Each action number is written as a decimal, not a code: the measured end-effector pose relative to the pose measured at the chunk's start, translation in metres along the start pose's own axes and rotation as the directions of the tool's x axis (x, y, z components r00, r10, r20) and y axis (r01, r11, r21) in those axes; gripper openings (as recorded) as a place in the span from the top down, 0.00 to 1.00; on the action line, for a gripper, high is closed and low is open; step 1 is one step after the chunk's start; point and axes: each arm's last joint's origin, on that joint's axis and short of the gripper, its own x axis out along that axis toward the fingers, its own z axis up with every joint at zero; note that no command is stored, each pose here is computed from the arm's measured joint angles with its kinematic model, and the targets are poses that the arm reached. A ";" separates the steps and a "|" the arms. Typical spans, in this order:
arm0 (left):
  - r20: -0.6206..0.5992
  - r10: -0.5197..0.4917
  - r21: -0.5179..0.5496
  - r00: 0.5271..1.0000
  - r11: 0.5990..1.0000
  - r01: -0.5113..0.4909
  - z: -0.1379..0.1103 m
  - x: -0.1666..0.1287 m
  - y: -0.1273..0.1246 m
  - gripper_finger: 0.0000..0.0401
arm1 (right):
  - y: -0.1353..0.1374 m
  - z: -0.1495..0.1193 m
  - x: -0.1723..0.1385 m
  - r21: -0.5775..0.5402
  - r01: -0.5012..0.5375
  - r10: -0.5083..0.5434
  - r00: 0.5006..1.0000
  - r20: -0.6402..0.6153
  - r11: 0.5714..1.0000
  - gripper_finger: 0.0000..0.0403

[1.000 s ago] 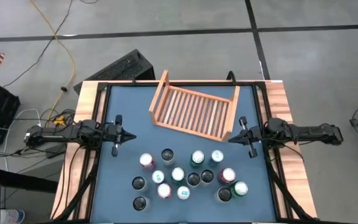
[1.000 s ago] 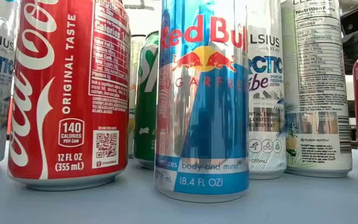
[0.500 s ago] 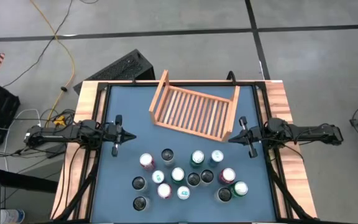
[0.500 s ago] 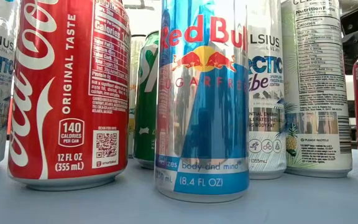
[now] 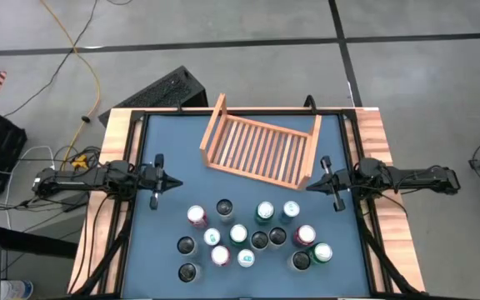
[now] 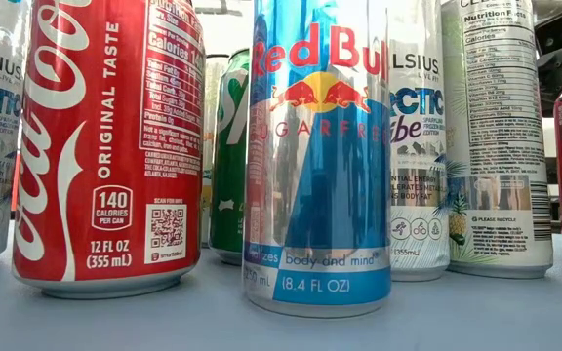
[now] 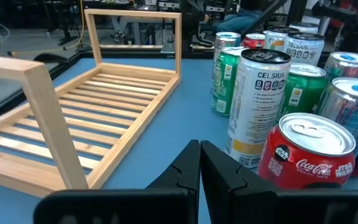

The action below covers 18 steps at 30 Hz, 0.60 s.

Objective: Place canned beverage on shelf

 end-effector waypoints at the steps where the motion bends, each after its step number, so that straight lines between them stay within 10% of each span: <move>1: 0.003 0.000 -0.023 1.000 1.000 0.000 0.000 0.000 0.000 1.00 | 0.000 0.000 0.000 0.000 0.000 0.000 1.000 0.000 1.000 1.00; 18: 0.084 0.026 -0.488 0.996 0.873 0.018 0.007 0.000 0.001 1.00 | -0.001 0.000 0.000 -0.024 0.034 -0.034 0.999 -0.006 0.999 1.00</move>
